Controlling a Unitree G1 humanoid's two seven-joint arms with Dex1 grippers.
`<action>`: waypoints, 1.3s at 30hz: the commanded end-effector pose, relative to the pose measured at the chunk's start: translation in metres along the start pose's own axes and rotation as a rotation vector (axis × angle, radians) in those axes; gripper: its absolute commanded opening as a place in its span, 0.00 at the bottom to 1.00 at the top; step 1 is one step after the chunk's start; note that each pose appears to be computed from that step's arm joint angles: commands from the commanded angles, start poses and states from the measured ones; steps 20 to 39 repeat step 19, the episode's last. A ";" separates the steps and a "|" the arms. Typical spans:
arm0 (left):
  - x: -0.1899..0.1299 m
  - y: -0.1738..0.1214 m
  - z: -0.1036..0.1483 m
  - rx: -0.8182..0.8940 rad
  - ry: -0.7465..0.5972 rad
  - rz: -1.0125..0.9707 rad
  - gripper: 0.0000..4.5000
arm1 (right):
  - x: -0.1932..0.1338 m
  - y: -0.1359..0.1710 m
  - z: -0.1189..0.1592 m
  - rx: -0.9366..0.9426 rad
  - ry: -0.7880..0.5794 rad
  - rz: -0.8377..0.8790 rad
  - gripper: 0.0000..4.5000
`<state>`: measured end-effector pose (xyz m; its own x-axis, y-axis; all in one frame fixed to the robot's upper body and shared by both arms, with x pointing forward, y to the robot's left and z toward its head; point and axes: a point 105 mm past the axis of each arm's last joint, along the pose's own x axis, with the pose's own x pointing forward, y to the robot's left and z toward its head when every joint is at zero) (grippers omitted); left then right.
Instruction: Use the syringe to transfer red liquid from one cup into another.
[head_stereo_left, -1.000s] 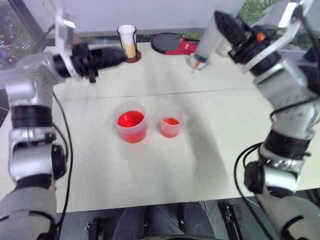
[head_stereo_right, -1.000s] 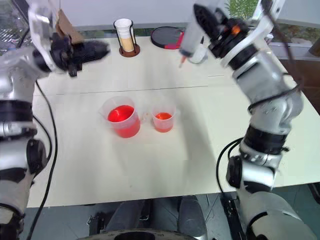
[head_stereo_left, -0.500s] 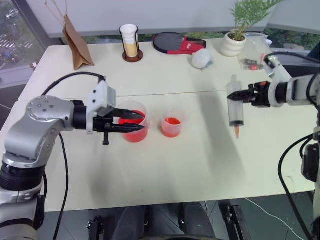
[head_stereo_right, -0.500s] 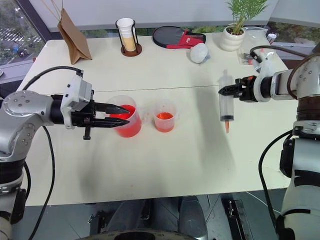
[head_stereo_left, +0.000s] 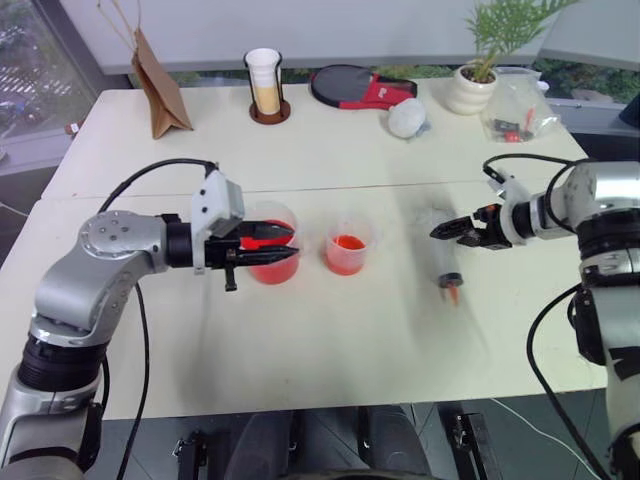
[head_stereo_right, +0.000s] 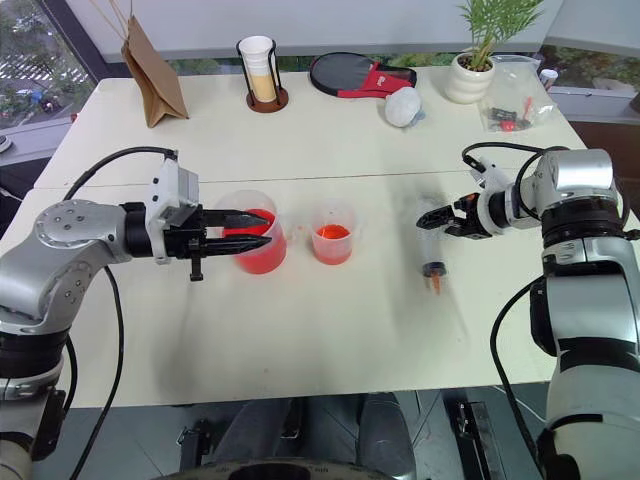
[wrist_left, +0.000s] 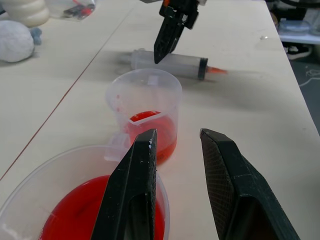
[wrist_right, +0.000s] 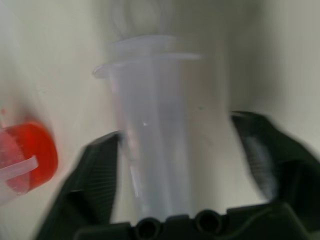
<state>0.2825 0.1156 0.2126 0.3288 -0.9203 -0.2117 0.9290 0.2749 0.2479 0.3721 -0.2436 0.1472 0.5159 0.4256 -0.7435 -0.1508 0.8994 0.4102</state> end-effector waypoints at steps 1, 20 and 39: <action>-0.024 0.019 0.023 0.003 -0.084 0.108 0.31 | -0.020 0.002 0.020 -0.100 -0.084 -0.005 0.99; -0.152 0.024 -0.092 -0.490 0.030 0.576 0.31 | -0.068 -0.065 -0.002 -0.520 -0.561 -0.033 0.99; -0.152 0.024 -0.092 -0.490 0.030 0.576 0.31 | -0.068 -0.065 -0.002 -0.520 -0.561 -0.033 0.99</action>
